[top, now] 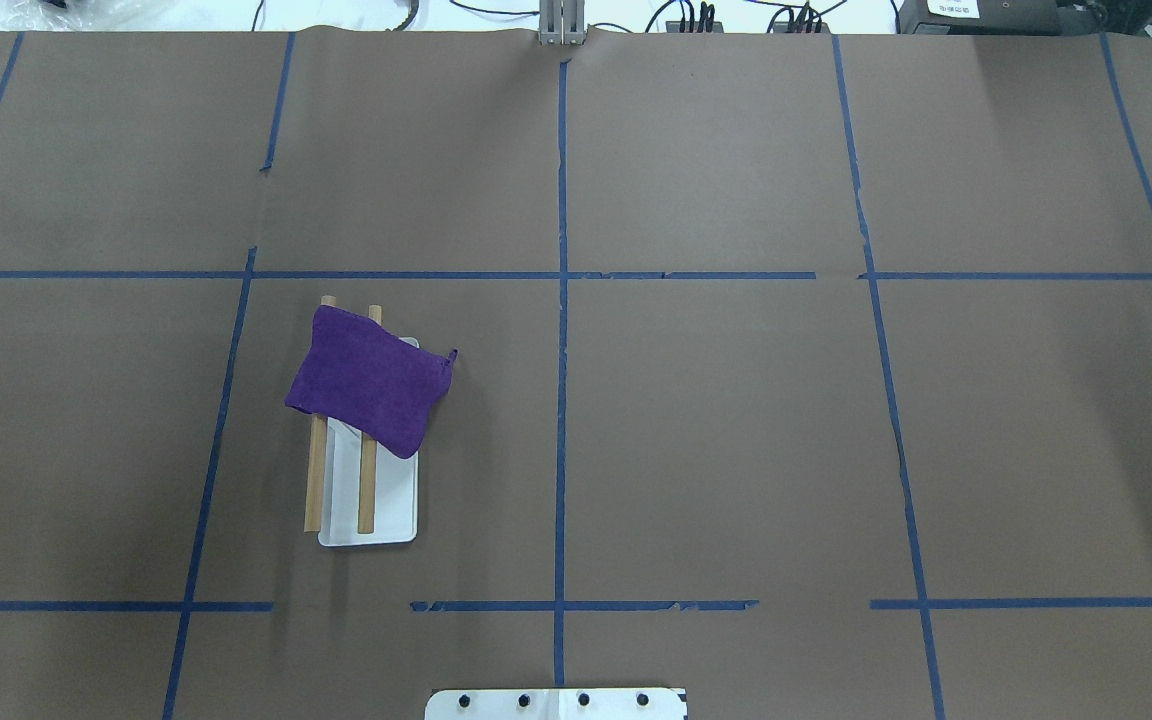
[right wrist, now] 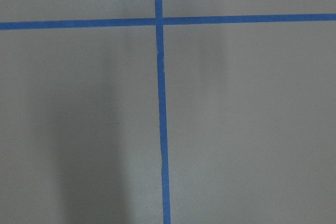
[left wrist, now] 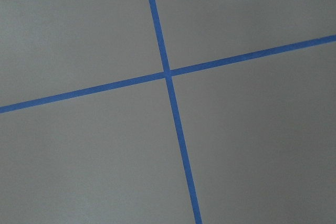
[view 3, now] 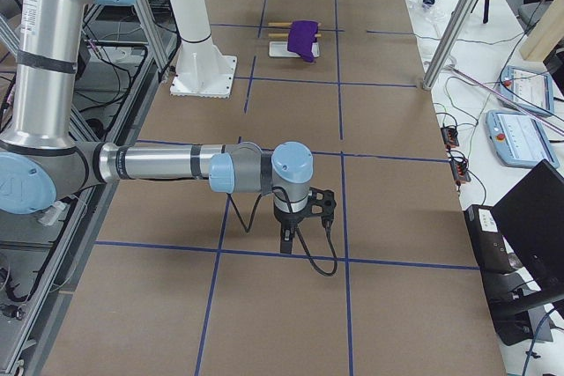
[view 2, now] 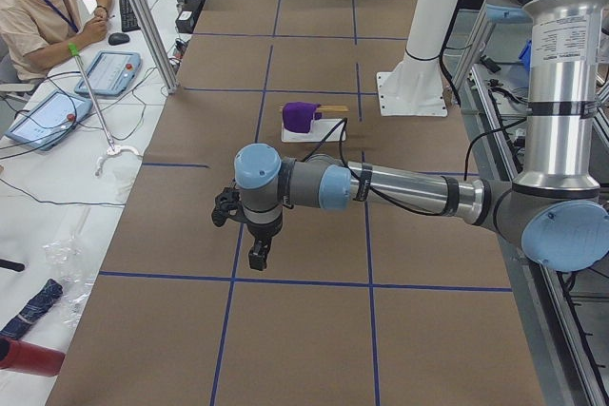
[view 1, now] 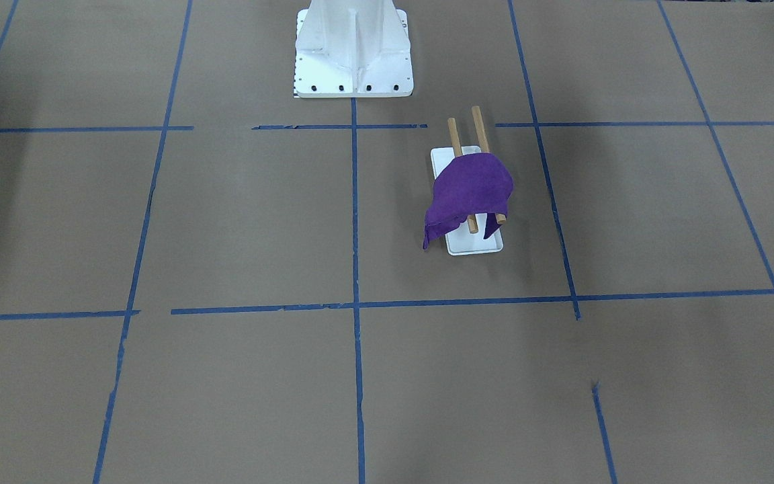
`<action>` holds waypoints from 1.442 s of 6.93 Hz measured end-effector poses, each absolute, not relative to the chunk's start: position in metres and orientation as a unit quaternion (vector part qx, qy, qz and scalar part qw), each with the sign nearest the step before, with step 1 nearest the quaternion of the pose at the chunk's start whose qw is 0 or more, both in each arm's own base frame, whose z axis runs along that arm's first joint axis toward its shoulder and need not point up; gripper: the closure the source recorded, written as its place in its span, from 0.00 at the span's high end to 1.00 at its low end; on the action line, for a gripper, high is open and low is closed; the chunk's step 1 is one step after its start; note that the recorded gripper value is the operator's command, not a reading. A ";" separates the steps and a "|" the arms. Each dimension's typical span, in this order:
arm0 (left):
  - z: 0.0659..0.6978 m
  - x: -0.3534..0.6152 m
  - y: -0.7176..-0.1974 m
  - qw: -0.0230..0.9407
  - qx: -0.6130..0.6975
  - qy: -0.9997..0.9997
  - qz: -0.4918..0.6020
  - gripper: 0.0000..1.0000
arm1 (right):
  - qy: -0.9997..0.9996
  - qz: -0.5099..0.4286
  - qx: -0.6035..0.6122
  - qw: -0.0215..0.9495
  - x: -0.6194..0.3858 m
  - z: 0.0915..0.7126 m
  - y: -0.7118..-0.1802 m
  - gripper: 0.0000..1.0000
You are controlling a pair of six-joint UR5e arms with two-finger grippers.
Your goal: Hang towel on rack
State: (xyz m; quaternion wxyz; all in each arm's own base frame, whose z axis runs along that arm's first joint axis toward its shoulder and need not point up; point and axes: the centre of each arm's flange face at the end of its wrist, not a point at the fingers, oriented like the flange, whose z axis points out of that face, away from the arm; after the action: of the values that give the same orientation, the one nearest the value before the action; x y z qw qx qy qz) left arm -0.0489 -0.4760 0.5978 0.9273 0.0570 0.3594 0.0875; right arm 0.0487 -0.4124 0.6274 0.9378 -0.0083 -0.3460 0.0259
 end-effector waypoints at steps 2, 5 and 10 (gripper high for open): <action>0.598 -0.049 -0.476 0.927 0.056 0.359 0.087 1.00 | -0.349 0.025 -0.008 0.937 0.048 0.627 -0.413 1.00; 0.599 -0.049 -0.475 0.927 0.055 0.360 0.086 1.00 | -0.352 0.022 0.000 0.936 0.047 0.624 -0.414 1.00; 0.597 -0.050 -0.473 0.927 0.057 0.360 0.086 1.00 | -0.353 0.020 0.005 0.935 0.047 0.623 -0.415 1.00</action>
State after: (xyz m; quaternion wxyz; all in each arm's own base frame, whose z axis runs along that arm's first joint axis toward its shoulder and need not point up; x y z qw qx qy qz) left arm -0.0495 -0.4728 0.5970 0.9271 0.0574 0.3601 0.0864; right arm 0.0471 -0.4152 0.6227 0.9352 0.0048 -0.3534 0.0199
